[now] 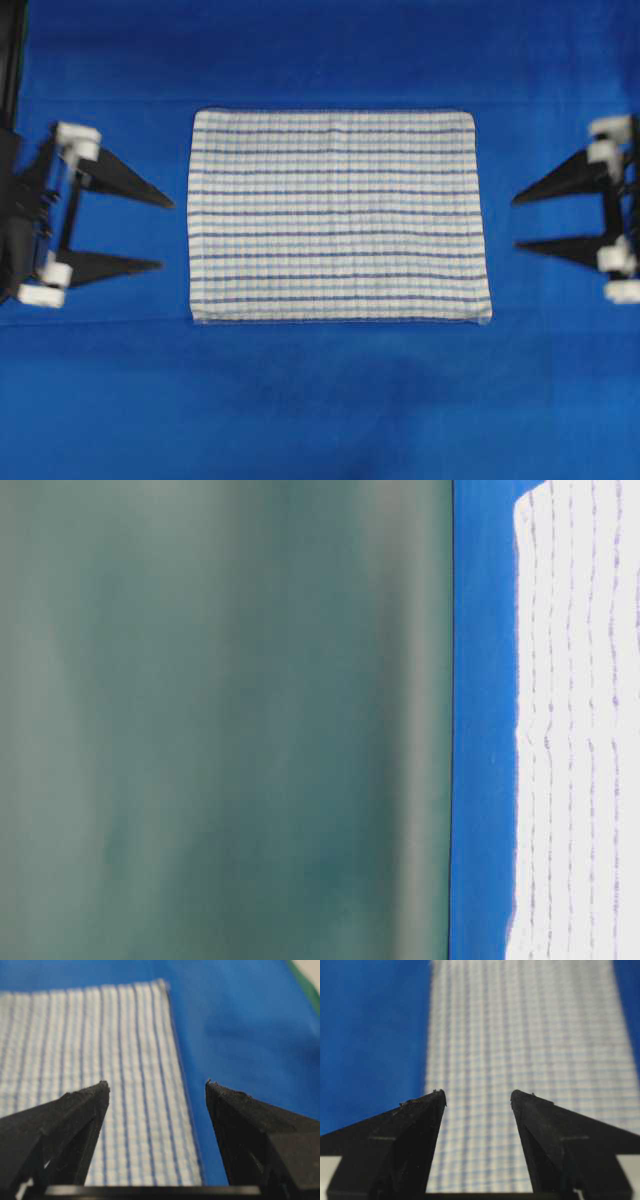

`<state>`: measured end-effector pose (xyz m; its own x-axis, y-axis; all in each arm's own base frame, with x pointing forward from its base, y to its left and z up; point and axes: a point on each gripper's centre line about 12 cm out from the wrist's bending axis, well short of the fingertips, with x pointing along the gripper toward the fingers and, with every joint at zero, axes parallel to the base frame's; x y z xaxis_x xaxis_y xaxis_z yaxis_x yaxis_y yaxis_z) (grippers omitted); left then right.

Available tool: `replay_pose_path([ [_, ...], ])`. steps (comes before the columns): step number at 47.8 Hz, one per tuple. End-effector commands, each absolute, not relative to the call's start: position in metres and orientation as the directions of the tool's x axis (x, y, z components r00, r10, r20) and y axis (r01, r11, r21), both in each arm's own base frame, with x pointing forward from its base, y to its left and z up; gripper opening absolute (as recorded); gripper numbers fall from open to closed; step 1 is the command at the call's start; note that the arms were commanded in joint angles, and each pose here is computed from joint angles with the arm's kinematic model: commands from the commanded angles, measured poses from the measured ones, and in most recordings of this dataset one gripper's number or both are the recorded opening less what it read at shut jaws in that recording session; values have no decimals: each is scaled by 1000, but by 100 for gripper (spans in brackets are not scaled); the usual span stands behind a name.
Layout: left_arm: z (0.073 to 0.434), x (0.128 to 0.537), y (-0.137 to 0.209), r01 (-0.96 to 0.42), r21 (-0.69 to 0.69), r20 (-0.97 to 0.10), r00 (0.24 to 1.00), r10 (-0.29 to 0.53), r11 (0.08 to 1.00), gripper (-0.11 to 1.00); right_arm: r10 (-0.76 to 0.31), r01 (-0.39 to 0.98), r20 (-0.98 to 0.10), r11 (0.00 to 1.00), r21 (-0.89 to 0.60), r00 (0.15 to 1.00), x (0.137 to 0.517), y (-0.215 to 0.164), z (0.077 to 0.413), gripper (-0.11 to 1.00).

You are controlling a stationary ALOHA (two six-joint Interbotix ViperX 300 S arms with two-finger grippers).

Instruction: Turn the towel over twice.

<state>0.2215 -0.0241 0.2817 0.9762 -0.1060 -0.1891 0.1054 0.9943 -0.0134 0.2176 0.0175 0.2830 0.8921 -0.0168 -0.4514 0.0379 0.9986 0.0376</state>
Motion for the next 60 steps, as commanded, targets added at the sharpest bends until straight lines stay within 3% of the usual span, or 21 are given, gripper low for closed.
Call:
replay_pose_path([
  [1,293,215,-18,79,-14,-160,984,-80,997,71,-56,68,-399,998,17,915,208,9,303,61],
  [12,298,193,-6,36,15,-160,987,-33,999,70,-132,132,-341,991,-23,931,178,-7,313,61],
  [25,280,163,1,2,56,-119,993,5,998,70,-170,183,-309,983,13,936,152,-17,286,60],
  [43,234,141,5,-35,18,-130,991,37,999,68,-161,192,-274,978,88,948,148,-20,230,60],
  [60,230,140,5,-34,12,-139,990,35,999,68,-175,208,-269,973,99,947,148,-23,224,58],
])
